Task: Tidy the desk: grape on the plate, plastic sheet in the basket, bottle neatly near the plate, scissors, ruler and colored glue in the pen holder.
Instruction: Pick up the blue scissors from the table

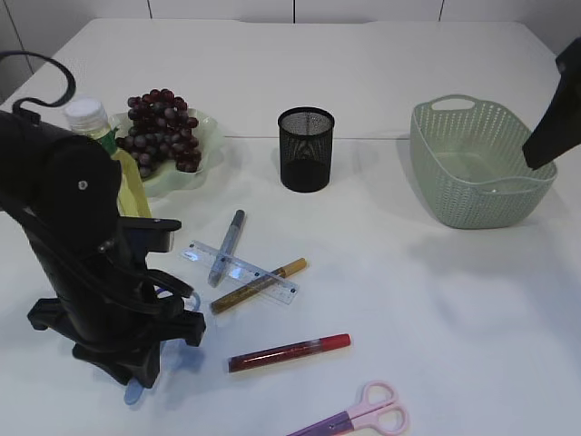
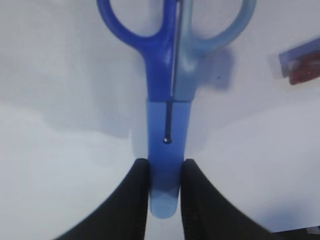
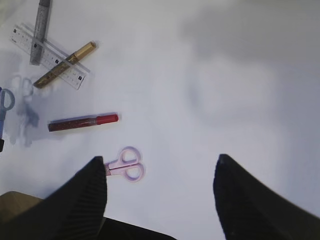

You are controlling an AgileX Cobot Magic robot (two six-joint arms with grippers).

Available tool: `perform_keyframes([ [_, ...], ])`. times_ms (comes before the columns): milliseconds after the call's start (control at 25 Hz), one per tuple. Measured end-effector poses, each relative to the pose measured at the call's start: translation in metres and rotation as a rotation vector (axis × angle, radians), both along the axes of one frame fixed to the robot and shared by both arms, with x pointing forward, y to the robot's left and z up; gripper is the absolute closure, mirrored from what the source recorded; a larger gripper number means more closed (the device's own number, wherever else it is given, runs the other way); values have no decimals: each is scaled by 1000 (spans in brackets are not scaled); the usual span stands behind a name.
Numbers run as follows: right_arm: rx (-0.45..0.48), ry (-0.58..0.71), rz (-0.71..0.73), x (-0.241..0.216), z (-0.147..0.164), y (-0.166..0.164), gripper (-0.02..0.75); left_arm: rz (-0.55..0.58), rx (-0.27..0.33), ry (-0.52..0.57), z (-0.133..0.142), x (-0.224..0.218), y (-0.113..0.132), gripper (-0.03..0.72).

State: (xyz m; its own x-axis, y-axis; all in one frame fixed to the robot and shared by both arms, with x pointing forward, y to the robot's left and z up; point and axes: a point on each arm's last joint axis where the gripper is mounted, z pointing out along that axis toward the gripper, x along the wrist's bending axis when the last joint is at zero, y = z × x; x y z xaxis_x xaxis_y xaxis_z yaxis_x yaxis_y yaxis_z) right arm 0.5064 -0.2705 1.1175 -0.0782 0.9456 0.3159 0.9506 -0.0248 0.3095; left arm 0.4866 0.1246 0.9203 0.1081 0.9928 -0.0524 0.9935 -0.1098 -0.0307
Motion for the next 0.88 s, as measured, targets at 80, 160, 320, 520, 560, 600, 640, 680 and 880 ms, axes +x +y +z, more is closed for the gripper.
perform_keyframes([
  [80, 0, 0, 0, 0, 0, 0, 215, 0, -13, -19, 7, -1, 0, 547],
  [160, 0, 2, 0, 0, -1, 0, 215, 0, -24, -36, 13, -1, 1, 547],
  [320, 2, 35, 0, 8, -9, 0, 215, 0, -39, -57, 21, -2, 1, 547],
  [520, 60, 89, -1, 20, -24, 5, 215, 0, -51, -75, 27, -3, 2, 547],
  [560, 77, 93, 4, 21, -25, 6, 215, 1, -56, -82, 27, -2, 2, 547],
  [600, 93, 98, 11, 23, -27, 8, 215, 1, -61, -89, 29, -3, 2, 547],
  [640, 111, 100, 17, 25, -28, 9, 215, 1, -64, -94, 31, -3, 2, 547],
  [680, 129, 100, 24, 26, -29, 11, 215, 1, -66, -97, 32, -3, 2, 547],
  [880, 210, 91, 68, 32, -32, 18, 215, 1, -71, -105, 34, -3, 2, 547],
])
